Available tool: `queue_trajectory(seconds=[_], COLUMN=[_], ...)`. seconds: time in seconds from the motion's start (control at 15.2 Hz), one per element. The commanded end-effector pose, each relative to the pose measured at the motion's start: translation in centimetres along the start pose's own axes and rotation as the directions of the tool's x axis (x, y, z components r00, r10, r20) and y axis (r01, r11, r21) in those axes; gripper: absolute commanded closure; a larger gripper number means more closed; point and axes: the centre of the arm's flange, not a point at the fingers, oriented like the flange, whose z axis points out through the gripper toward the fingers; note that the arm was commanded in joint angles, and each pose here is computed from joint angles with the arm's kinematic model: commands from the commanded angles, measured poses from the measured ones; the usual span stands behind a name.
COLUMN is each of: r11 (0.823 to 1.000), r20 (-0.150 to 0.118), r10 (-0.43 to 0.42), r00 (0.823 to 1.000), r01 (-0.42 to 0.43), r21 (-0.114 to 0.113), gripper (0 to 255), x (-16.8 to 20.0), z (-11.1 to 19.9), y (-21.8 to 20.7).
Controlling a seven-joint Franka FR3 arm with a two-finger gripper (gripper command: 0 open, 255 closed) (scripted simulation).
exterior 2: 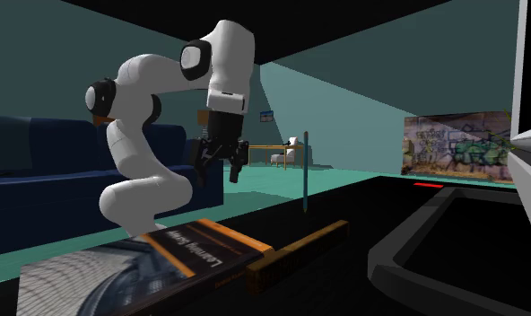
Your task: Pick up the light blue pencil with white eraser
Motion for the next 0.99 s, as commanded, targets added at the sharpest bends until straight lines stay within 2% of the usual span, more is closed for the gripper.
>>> queue_trajectory(seconds=[0.0, 0.46, 0.92], r11=[1.0, 1.0, 0.999], r20=[0.0, -0.086, -0.17], r10=[0.0, 0.012, 0.024], r00=[1.0, 0.996, 0.985], r01=[0.0, -0.01, -0.019], r21=[0.0, 0.016, 0.032], gripper=[0, 0, 0], x=[0.0, 4.6, 8.7], z=[0.0, -6.2, -12.8], y=[0.0, -3.1, -6.0])
